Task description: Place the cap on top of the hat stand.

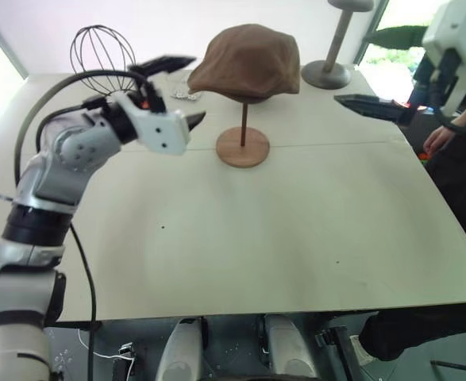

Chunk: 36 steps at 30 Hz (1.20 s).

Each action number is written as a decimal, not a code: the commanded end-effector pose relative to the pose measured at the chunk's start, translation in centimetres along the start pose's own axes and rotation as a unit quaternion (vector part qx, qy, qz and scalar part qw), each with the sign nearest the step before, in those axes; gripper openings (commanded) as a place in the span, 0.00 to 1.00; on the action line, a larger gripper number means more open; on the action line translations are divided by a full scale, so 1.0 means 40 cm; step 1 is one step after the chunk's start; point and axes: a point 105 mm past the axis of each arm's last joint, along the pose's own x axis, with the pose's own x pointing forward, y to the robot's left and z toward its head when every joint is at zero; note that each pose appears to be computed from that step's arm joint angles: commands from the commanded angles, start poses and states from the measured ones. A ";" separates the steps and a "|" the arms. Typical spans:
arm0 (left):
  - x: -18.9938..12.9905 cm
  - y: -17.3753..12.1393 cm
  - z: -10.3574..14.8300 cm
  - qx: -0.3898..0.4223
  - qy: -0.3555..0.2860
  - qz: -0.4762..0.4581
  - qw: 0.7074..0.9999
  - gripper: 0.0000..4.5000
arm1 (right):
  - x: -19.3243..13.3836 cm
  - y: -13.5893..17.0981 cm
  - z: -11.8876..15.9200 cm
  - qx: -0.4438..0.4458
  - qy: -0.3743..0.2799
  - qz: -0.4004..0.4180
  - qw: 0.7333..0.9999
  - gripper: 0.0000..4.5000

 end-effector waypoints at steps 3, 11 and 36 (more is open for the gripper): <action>-0.088 0.021 0.005 -0.187 0.002 -0.039 0.981 0.99 | 0.010 0.003 0.020 -0.038 -0.005 0.000 0.999 1.00; -0.243 0.143 -0.004 -0.556 -0.031 -0.112 0.823 0.99 | 0.164 0.123 0.079 -0.025 -0.044 -0.022 0.998 1.00; -0.227 0.182 -0.004 -0.541 -0.034 -0.167 0.824 0.99 | 0.420 0.159 0.082 -0.165 -0.053 -0.185 0.967 1.00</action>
